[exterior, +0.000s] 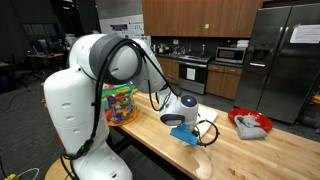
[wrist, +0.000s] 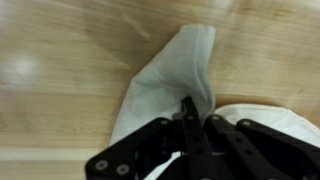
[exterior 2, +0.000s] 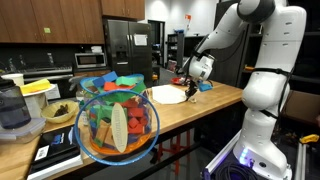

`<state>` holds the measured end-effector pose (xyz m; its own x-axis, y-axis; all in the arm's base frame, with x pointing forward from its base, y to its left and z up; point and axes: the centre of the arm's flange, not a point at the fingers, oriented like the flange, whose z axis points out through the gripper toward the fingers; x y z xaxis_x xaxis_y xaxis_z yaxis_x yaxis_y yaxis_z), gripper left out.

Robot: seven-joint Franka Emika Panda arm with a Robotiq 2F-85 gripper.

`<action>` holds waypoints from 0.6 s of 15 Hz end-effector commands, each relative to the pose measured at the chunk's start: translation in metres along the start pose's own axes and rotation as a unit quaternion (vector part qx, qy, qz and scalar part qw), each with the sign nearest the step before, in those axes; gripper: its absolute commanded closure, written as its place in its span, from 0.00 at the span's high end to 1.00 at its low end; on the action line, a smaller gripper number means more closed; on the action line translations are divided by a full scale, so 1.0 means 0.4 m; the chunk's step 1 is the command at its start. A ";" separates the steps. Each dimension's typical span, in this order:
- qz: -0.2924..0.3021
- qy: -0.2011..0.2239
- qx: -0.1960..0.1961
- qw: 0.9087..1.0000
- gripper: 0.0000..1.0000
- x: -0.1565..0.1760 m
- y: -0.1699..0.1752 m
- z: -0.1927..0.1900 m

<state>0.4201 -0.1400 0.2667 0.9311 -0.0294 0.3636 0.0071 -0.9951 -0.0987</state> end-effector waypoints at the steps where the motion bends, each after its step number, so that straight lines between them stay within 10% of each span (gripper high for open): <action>1: 0.026 0.001 -0.012 1.000 0.01 -0.094 0.126 0.003; 9: 0.028 0.010 -0.005 1.000 0.01 -0.170 0.249 -0.028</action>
<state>0.3682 -0.2317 0.2640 0.9116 -0.1082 0.3965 -0.0778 -0.9927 -0.0919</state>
